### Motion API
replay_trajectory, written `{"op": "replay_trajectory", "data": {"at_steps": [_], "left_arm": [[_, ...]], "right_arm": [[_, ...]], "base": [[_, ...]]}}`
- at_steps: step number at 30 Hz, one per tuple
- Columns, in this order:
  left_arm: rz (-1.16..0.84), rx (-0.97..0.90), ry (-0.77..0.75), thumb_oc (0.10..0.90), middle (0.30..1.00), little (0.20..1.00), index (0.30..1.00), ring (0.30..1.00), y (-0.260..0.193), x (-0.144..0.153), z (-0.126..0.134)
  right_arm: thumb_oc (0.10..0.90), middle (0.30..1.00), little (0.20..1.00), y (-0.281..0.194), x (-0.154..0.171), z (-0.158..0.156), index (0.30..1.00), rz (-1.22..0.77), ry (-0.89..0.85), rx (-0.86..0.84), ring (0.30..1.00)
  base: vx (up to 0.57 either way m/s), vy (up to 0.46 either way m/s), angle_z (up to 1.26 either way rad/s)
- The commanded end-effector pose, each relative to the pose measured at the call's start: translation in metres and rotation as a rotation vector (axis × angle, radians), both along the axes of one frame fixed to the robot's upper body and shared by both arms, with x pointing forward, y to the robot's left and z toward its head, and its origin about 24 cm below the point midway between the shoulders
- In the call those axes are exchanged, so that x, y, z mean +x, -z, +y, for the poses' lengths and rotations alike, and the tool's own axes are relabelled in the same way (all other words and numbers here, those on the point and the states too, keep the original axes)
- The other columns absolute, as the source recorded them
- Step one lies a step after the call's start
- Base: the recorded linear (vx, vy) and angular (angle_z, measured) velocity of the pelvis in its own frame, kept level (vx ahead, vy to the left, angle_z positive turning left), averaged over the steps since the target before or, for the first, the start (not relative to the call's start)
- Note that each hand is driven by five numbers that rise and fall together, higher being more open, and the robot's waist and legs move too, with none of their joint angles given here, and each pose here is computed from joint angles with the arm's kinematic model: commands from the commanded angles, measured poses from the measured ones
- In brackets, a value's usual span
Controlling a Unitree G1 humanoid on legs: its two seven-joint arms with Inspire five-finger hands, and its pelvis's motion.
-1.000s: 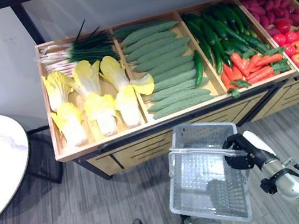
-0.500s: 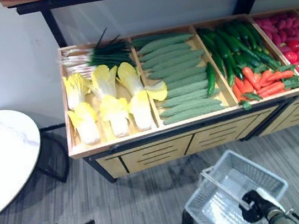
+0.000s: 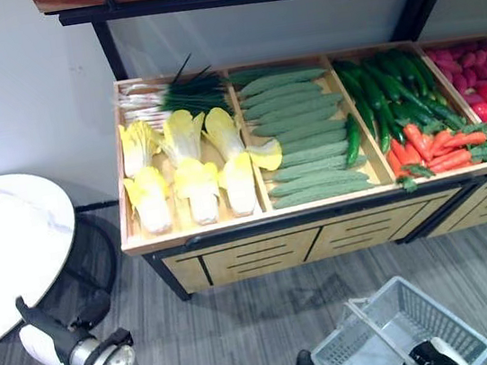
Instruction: Get the vegetables into the basket
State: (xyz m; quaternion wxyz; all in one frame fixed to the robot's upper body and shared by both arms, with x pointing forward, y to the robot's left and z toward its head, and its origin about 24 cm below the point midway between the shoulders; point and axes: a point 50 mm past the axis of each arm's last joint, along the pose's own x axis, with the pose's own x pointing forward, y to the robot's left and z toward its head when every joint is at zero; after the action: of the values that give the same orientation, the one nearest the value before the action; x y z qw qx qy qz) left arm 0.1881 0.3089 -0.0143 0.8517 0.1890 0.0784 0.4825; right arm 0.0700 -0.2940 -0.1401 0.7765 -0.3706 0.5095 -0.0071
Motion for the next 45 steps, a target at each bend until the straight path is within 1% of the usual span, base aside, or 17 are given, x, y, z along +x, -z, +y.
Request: {"op": "replay_trajectory", "data": {"at_steps": [1,3,5,7,8,9,12,17,21,24,25,26,28,29,32,40,45], "left_arm": [[-0.273,0.264,0.241,0.9,1.0,1.0,1.0,1.0,-0.082,0.056,-0.009],[-0.278,0.266,0.254,0.9,1.0,1.0,1.0,1.0,-0.085,0.059,-0.01],[-0.411,0.311,0.327,0.9,1.0,1.0,1.0,1.0,-0.118,0.08,-0.028],[-0.476,0.333,0.372,0.9,1.0,1.0,1.0,1.0,-0.133,0.086,-0.04],[-0.476,0.333,0.372,0.9,1.0,1.0,1.0,1.0,-0.133,0.086,-0.041],[-0.512,0.336,0.389,0.9,1.0,1.0,1.0,1.0,-0.142,0.091,-0.047],[-0.511,0.347,0.446,0.9,1.0,1.0,1.0,1.0,-0.148,0.105,-0.063],[-0.482,0.313,0.468,0.9,1.0,1.0,1.0,1.0,-0.142,0.114,-0.073],[-0.402,0.226,0.47,0.9,1.0,1.0,1.0,1.0,-0.12,0.119,-0.078],[-0.375,0.215,0.465,0.9,1.0,1.0,1.0,1.0,-0.115,0.12,-0.078],[-0.335,0.203,0.46,0.9,1.0,1.0,1.0,1.0,-0.107,0.12,-0.077],[-0.249,0.223,0.475,0.9,1.0,1.0,1.0,1.0,-0.094,0.12,-0.077],[-0.224,0.228,0.485,0.9,1.0,1.0,1.0,1.0,-0.09,0.12,-0.077],[-0.147,0.256,0.495,0.9,1.0,1.0,1.0,1.0,-0.081,0.119,-0.073],[-0.068,0.268,0.5,0.9,1.0,1.0,1.0,1.0,-0.07,0.118,-0.069],[0.022,0.291,0.536,0.9,1.0,1.0,1.0,1.0,-0.065,0.122,-0.066],[0.137,0.299,0.573,0.9,1.0,1.0,1.0,1.0,-0.054,0.126,-0.065]], "right_arm": [[0.4,0.3,0.3,-0.017,0.043,-0.008,0.3,-0.152,-0.059,-0.043,0.3],[0.4,0.3,0.3,-0.018,0.048,-0.007,0.3,-0.168,-0.073,-0.039,0.3],[0.4,0.3,0.3,-0.022,0.06,-0.003,0.3,-0.191,-0.12,-0.037,0.3],[0.4,0.3,0.3,-0.022,0.062,-0.002,0.3,-0.191,-0.133,-0.036,0.3],[0.4,0.3,0.3,-0.022,0.062,-0.002,0.3,-0.192,-0.133,-0.036,0.3],[0.4,0.3,0.3,-0.023,0.063,-0.001,0.3,-0.191,-0.139,-0.036,0.3],[0.4,0.3,0.3,-0.024,0.071,0.004,0.3,-0.204,-0.167,-0.025,0.3],[0.4,0.3,0.3,-0.025,0.078,0.01,0.3,-0.226,-0.189,-0.017,0.3],[0.4,0.3,0.3,-0.026,0.084,0.014,0.3,-0.24,-0.206,-0.012,0.3],[0.4,0.3,0.3,-0.026,0.084,0.013,0.3,-0.239,-0.205,-0.017,0.3],[0.4,0.3,0.3,-0.027,0.085,0.014,0.3,-0.243,-0.209,-0.018,0.3],[0.4,0.3,0.3,-0.027,0.086,0.013,0.3,-0.247,-0.2,-0.023,0.3],[0.4,0.3,0.3,-0.027,0.085,0.012,0.3,-0.245,-0.19,-0.024,0.3],[0.4,0.3,0.3,-0.028,0.086,0.011,0.3,-0.25,-0.18,-0.023,0.3],[0.4,0.3,0.3,-0.028,0.087,0.011,0.3,-0.253,-0.174,-0.022,0.3],[0.4,0.3,0.3,-0.03,0.09,0.01,0.3,-0.256,-0.192,-0.021,0.3],[0.4,0.3,0.3,-0.034,0.098,0.011,0.3,-0.266,-0.213,-0.022,0.3]], "base": [[0.0,0.0,0.0],[0.0,0.002,-0.04],[0.0,0.006,-0.15],[0.01,0.007,-0.1],[0.01,0.011,-0.1],[0.02,0.011,-0.12],[0.02,0.014,-0.05],[0.01,0.002,-0.07],[0.02,0.0,-0.1],[0.01,-0.005,-0.08],[0.02,-0.002,-0.05],[0.02,-0.006,-0.08],[0.01,-0.007,-0.15],[0.01,-0.001,-0.11],[0.01,0.0,-0.02],[0.0,0.004,-0.02],[0.0,0.015,-0.11]]}}
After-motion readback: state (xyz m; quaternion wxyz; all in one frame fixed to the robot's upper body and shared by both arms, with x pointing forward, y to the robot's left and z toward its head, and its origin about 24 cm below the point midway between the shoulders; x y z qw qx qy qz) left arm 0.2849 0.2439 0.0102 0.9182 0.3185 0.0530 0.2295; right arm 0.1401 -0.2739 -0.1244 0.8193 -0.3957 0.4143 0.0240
